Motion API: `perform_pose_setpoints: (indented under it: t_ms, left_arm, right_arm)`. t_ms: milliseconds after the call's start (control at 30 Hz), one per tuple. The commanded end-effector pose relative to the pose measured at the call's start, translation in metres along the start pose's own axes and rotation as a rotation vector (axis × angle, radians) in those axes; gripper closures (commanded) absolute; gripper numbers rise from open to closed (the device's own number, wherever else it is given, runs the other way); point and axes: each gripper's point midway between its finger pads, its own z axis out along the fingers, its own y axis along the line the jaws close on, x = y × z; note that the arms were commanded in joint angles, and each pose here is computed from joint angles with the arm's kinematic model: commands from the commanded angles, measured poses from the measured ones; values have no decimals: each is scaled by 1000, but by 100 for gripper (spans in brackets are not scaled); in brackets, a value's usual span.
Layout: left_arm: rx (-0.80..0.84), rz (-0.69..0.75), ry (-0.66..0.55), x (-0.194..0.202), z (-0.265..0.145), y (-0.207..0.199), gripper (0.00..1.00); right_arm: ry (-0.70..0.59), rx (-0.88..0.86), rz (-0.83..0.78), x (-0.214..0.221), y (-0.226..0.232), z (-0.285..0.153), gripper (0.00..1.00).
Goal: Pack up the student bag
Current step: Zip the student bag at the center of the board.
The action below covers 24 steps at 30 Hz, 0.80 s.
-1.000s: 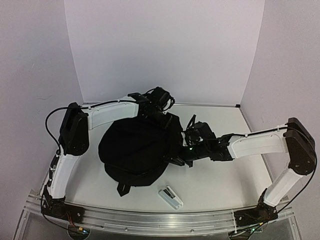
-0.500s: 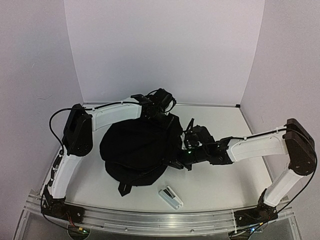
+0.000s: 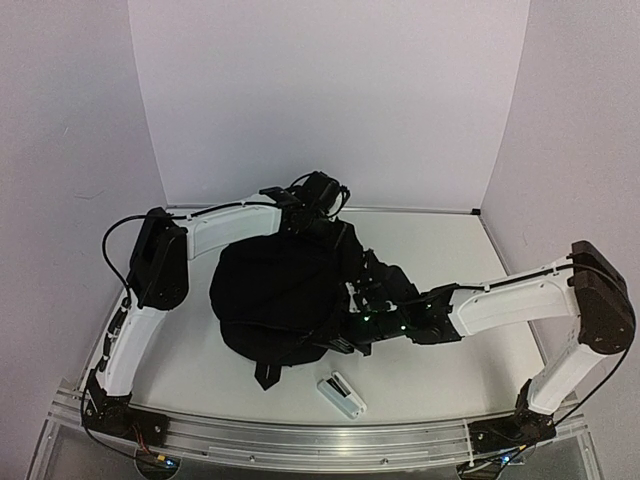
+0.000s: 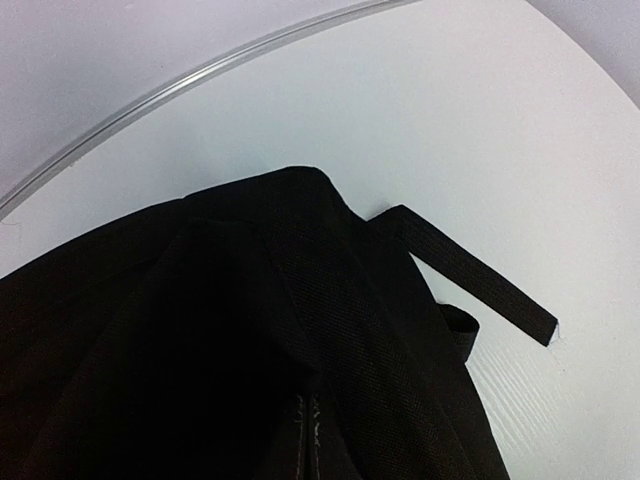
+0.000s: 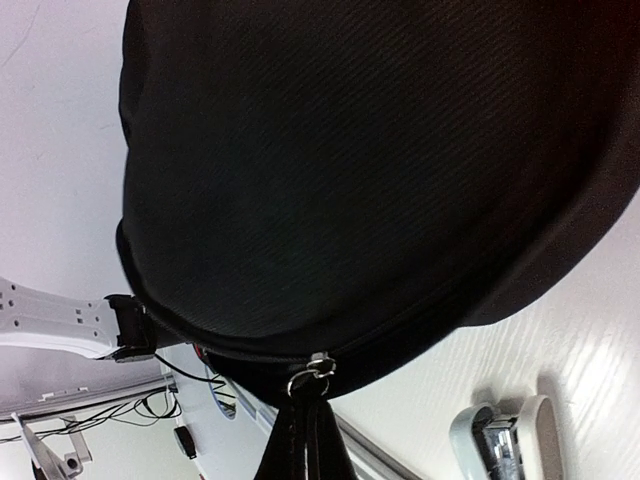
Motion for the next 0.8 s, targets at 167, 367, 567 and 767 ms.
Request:
perform_pose_setpoints:
  t_ms: [167,367,567,767]
  left_arm:
    - [-3,-67,-271,-79,-3,28,100]
    - [1,-134,-314,-92,1,39,100]
    - [116,-100,-313,-94,-26,24,79]
    - [201,-78,-311,-88,-91,16,44]
  right_arm:
    - [16,-139,-14,12,59,17,100]
    - [41,-163,-20,21,72,38,100]
    - [9,-152,-20,18,72,38,90]
    - [-59,-135,-82,7,79,17,67]
